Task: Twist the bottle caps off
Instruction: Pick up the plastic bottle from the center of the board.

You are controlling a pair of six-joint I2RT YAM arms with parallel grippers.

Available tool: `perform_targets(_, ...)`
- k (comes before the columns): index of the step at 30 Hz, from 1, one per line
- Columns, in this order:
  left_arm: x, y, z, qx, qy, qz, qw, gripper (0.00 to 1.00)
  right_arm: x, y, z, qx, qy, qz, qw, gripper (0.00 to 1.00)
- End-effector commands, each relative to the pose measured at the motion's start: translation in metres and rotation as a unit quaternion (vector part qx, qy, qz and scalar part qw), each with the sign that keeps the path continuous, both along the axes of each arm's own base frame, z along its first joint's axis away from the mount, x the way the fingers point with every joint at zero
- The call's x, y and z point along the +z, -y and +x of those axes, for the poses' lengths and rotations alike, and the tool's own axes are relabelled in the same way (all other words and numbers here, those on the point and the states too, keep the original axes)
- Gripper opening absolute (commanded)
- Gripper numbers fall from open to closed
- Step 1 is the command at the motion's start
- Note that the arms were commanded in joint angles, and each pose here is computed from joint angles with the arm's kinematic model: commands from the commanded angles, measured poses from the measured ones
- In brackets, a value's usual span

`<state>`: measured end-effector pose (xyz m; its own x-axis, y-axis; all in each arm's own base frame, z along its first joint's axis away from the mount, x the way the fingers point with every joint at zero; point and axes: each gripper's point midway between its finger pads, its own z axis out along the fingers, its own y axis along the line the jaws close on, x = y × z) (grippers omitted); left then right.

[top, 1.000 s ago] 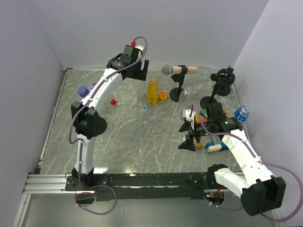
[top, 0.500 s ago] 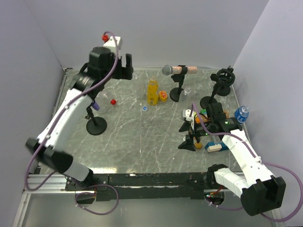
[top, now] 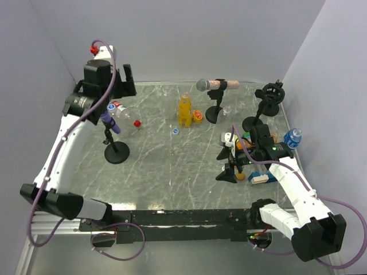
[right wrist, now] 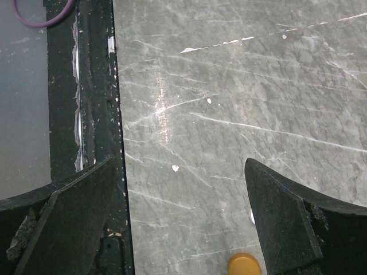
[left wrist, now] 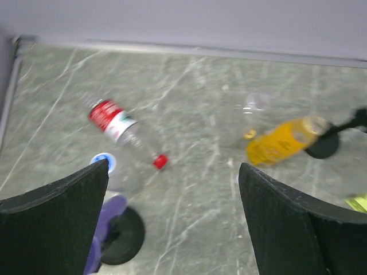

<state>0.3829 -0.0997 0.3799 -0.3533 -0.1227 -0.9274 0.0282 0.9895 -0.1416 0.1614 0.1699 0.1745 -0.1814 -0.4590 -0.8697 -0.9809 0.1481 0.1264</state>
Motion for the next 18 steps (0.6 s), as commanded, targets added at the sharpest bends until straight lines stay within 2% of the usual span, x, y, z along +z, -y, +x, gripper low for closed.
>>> perform_targets(1,-0.018,-0.034,0.004,0.065,-0.062,0.004,0.996,0.99,0.009,-0.001,0.002,0.005,0.021,0.012,1.0,0.99)
perform_targets(9,-0.058,-0.066,0.024,0.121,-0.136,0.072,0.981,0.88,0.01,-0.002,0.0,0.008,0.021,0.016,1.0,0.99)
perform_targets(18,-0.1,-0.089,0.044,0.129,-0.199,0.092,0.967,0.75,0.011,-0.002,0.0,0.007,0.023,0.015,1.0,0.99)
